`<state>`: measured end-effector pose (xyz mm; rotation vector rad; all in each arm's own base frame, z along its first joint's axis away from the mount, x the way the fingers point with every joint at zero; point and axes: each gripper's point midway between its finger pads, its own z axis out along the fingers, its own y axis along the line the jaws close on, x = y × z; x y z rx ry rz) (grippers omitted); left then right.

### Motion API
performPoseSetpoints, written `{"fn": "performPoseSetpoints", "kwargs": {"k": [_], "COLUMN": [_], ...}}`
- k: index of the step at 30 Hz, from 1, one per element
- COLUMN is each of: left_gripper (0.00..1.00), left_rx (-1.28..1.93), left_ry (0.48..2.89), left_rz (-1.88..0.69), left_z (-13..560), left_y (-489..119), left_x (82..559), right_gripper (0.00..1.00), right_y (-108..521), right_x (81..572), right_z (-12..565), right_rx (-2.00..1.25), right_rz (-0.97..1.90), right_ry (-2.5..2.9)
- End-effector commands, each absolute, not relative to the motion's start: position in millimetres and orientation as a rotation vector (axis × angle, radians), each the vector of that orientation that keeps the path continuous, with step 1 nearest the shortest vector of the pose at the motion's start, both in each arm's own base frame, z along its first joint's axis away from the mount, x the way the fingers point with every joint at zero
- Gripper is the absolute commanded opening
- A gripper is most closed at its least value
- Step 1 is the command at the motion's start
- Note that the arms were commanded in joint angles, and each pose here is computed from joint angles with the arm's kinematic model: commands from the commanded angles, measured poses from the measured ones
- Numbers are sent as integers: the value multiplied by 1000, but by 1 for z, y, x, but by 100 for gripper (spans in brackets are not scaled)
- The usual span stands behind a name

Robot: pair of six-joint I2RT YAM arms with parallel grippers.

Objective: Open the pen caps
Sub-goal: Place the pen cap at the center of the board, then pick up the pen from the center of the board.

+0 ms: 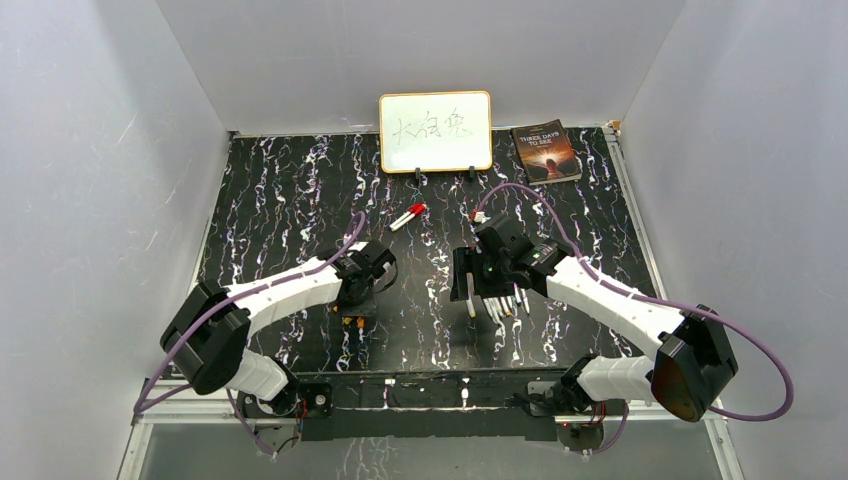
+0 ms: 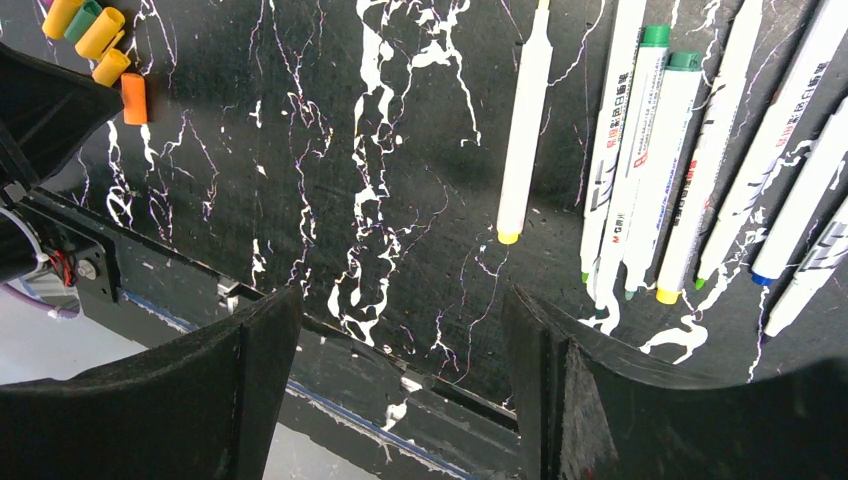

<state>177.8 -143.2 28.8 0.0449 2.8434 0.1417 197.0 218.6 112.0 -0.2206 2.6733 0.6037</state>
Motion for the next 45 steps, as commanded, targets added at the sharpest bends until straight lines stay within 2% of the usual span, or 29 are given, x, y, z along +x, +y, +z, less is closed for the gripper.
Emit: {"fn": "performPoseSetpoints", "kwargs": {"k": [1,8,10,14,17,18,19,20,36,45], "left_gripper": [25,46,51,59,76,77,92,97,98,98], "left_rx": [38,24,12,-14,-25,-27,-28,-29,19,35], "left_ry": [2787,2761,2749,2728,2711,2707,2702,2699,2640,2663], "left_rz": [115,47,14,-36,-62,-67,-73,-79,-255,-269], "left_z": [53,70,76,87,96,98,100,102,126,112], "left_y": [-147,-153,-155,-157,-157,-156,-156,-156,-189,-219], "left_x": [187,190,189,187,187,187,187,187,204,229], "right_gripper": [72,74,78,92,97,98,98,98,98,98], "right_y": [224,224,225,225,225,225,225,225,228,224], "right_x": [205,204,204,203,203,203,203,203,196,203], "right_z": [126,128,130,136,139,140,141,141,166,149], "right_rx": [-211,-204,-201,-200,-203,-204,-204,-202,-229,-292], "right_rz": [650,658,666,678,680,681,682,683,766,676], "right_ry": [2601,2597,2594,2581,2578,2579,2578,2578,2513,2549]}}
